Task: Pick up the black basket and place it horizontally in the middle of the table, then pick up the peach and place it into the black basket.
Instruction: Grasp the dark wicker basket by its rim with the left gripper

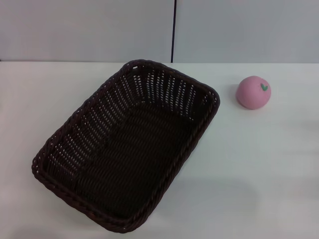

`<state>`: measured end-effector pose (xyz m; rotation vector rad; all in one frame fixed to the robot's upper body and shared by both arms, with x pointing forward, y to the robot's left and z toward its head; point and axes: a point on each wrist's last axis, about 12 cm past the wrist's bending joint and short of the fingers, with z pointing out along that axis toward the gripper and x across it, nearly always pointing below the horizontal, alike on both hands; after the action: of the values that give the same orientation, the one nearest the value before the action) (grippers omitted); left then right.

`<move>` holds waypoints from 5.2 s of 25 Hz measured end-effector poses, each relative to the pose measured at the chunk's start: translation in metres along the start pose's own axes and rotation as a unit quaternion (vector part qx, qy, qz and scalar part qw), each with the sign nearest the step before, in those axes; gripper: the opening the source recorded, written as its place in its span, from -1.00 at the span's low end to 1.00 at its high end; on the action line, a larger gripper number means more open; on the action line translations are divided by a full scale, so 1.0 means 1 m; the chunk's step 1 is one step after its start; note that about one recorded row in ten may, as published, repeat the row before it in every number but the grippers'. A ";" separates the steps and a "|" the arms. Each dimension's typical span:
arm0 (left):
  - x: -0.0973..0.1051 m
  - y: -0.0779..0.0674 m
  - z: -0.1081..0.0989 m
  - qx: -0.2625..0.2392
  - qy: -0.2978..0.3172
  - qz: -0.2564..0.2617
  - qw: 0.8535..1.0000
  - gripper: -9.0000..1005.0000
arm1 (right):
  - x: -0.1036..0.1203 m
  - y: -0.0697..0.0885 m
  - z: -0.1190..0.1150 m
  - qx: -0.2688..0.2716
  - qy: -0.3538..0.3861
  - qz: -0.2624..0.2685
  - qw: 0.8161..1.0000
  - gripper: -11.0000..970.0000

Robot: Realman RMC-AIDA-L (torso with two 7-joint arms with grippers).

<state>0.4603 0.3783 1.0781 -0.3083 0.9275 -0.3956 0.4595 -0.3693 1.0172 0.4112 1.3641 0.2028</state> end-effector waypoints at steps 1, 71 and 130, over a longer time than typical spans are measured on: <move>0.000 0.000 0.000 -0.004 -0.004 0.000 1.000 -0.15 | 0.000 0.000 0.000 0.000 0.000 0.000 1.000 0.25; 0.027 -0.068 0.127 0.294 0.695 0.016 0.656 0.64 | 0.007 -0.003 0.002 0.025 0.023 0.006 0.999 0.25; 0.048 -0.087 0.119 0.365 0.685 0.112 0.621 -0.53 | 0.012 -0.007 0.006 0.053 0.041 0.015 0.998 0.25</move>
<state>0.5667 0.2900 1.1475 1.0639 2.1523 -0.7474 0.4675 -0.3725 1.0045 0.5173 1.4543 0.1739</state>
